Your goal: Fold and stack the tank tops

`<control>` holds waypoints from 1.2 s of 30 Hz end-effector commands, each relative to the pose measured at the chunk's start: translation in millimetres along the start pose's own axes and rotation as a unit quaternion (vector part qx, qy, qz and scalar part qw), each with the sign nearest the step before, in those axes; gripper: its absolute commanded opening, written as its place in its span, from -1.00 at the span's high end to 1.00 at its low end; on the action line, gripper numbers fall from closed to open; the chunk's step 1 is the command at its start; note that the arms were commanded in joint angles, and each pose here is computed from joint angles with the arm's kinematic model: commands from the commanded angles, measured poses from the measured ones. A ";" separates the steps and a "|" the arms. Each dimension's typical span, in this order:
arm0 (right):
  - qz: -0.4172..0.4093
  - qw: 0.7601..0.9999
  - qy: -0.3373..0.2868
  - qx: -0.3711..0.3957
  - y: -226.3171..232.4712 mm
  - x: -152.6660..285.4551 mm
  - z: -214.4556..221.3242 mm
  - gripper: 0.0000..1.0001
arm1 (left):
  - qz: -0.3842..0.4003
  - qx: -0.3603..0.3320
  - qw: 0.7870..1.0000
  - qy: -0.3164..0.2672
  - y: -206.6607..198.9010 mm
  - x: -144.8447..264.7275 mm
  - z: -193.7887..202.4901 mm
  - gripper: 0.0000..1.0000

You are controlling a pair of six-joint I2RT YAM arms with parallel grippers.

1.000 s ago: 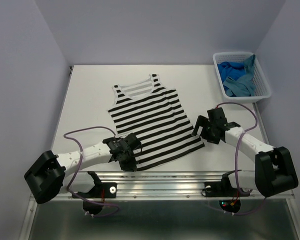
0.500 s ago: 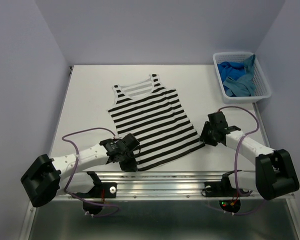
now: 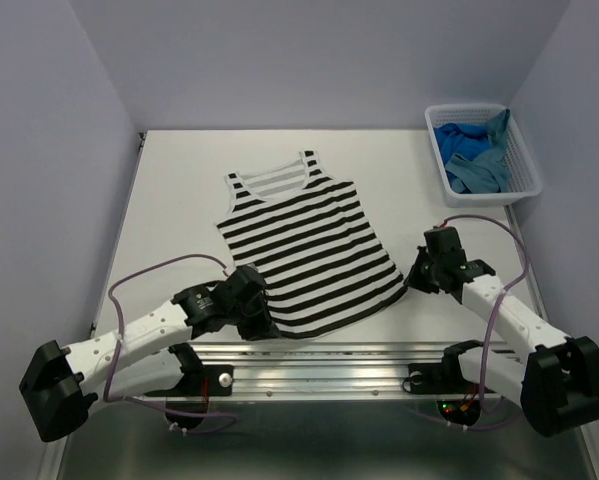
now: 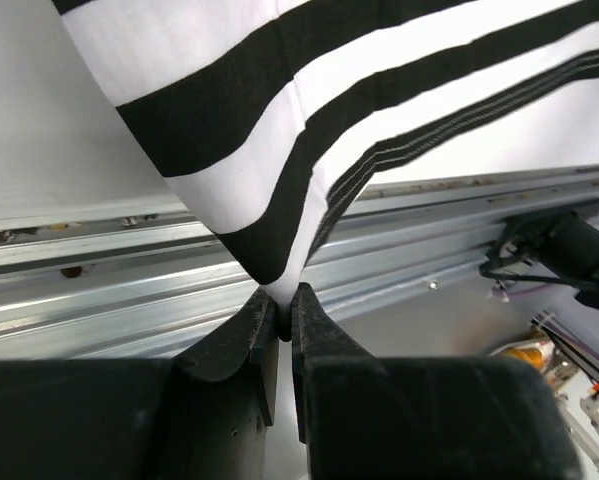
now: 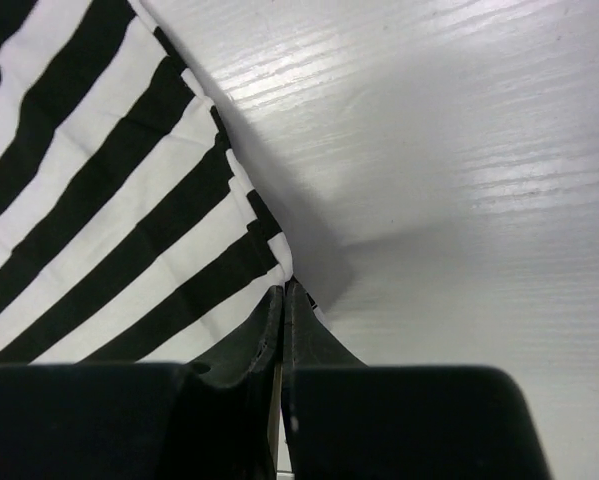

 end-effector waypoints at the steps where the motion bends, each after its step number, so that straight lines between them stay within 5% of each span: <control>1: -0.026 0.998 -0.064 0.006 18.5 27.7 -28.1 0.99 | 0.042 -0.006 0.999 -0.007 -7.9 13.0 1.5 1.00; 19: -0.076 0.976 -0.205 0.019 99.9 77.5 -126.6 0.99 | 0.128 -0.034 0.972 -0.195 -62.3 73.3 -74.0 1.00; 28: -0.046 0.966 -0.255 0.017 77.6 119.9 -127.3 0.99 | 0.187 -0.049 0.978 -0.078 -57.1 76.8 -34.3 1.00; 36: -0.025 0.959 -0.282 0.002 45.3 154.5 -110.7 0.99 | 0.248 -0.049 0.964 -0.083 -57.2 110.8 -16.8 1.00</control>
Point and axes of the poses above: each gripper's point midway between its finger pads, its own x axis back along the fingers, its own y axis along the line the jaws close on, z = x × y, the point moved 6 cm from there along x, back along the fingers, and after that the axes turned 12 degrees about -x, right-handed, at the moved point
